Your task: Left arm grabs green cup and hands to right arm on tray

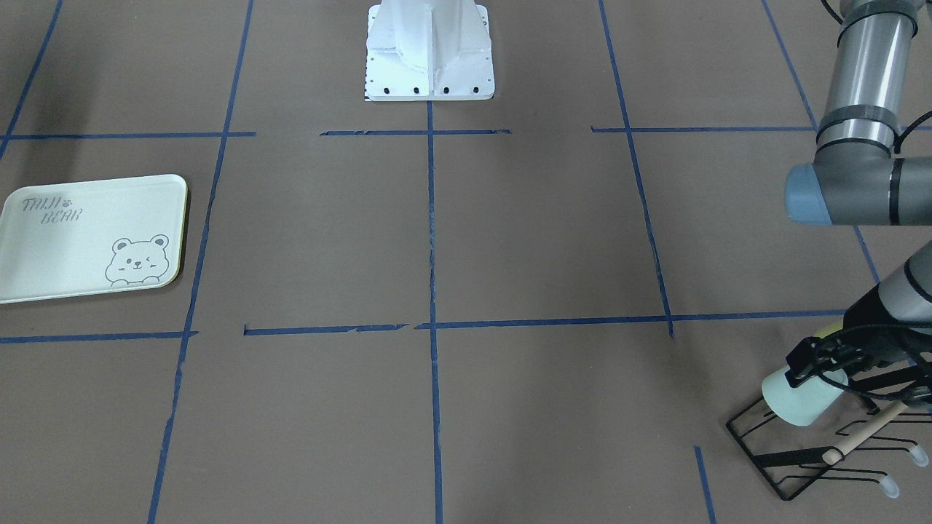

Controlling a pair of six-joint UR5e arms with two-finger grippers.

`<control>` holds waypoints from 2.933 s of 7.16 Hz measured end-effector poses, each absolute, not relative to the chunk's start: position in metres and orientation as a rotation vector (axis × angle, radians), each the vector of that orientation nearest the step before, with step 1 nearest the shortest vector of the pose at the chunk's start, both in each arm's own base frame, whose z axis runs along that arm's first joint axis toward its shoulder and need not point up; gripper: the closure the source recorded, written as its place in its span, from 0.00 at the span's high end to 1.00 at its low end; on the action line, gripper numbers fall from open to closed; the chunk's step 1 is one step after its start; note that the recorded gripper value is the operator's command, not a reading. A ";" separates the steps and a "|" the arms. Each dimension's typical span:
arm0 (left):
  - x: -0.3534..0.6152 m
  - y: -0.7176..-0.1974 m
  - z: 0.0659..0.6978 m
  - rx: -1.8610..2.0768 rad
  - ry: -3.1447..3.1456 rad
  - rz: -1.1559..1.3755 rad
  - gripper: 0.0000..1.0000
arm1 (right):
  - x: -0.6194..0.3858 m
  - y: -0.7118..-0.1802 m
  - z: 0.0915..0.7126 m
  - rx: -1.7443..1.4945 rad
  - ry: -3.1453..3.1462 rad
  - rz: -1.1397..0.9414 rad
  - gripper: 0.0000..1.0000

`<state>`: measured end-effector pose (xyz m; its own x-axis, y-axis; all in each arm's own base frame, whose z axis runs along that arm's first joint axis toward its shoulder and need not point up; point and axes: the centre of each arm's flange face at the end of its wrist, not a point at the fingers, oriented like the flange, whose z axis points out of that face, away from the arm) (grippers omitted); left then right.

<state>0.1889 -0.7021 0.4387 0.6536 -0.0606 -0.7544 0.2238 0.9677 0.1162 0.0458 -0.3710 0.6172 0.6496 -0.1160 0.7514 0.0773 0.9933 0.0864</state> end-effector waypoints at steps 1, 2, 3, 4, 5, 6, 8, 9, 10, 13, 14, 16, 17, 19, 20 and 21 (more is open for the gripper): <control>0.173 -0.691 0.428 0.218 0.865 -0.165 0.10 | 0.045 -0.371 0.617 0.048 -0.859 -0.110 1.00; 0.163 -0.679 0.412 0.222 0.878 -0.166 0.09 | 0.045 -0.371 0.617 0.047 -0.860 -0.110 1.00; 0.156 -0.667 0.391 0.220 0.881 -0.168 0.09 | 0.045 -0.372 0.616 0.049 -0.860 -0.111 1.00; 0.149 -0.656 0.369 0.218 0.880 -0.173 0.08 | 0.045 -0.372 0.615 0.052 -0.866 -0.113 1.00; 0.146 -0.647 0.349 0.222 0.885 -0.175 0.08 | 0.042 -0.373 0.610 0.056 -0.895 -0.117 1.00; 0.149 -0.639 0.333 0.225 0.898 -0.179 0.08 | 0.037 -0.375 0.603 0.060 -0.963 -0.122 0.99; 0.197 -0.612 0.301 0.176 0.953 -0.202 0.08 | 0.029 -0.386 0.583 0.082 -1.081 -0.139 0.99; 0.230 -0.595 0.283 0.138 0.984 -0.212 0.08 | 0.026 -0.399 0.568 0.095 -1.099 -0.134 1.00; 0.264 -0.579 0.266 0.109 1.013 -0.205 0.08 | 0.023 -0.417 0.548 0.103 -1.101 -0.100 1.00; 0.345 -0.537 0.231 0.127 1.155 -0.148 0.08 | -0.034 -0.448 0.499 0.200 -1.020 0.026 1.00; 0.363 -0.525 0.221 0.145 1.213 -0.152 0.08 | -0.066 -0.447 0.486 0.219 -1.043 0.105 0.99; 0.399 -0.502 0.209 0.160 1.365 -0.213 0.08 | -0.114 -0.432 0.456 0.205 -1.184 0.236 0.99; 0.418 -0.487 0.207 0.151 1.458 -0.254 0.08 | -0.140 -0.421 0.442 0.195 -1.271 0.284 0.99; 0.443 -0.454 0.197 0.098 1.629 -0.312 0.08 | -0.182 -0.397 0.414 0.164 -1.462 0.328 0.99; 0.449 -0.441 0.192 0.060 1.691 -0.318 0.08 | -0.193 -0.387 0.404 0.156 -1.549 0.297 0.99; 0.453 -0.428 0.188 0.020 1.748 -0.316 0.08 | -0.201 -0.376 0.394 0.142 -1.631 0.261 0.99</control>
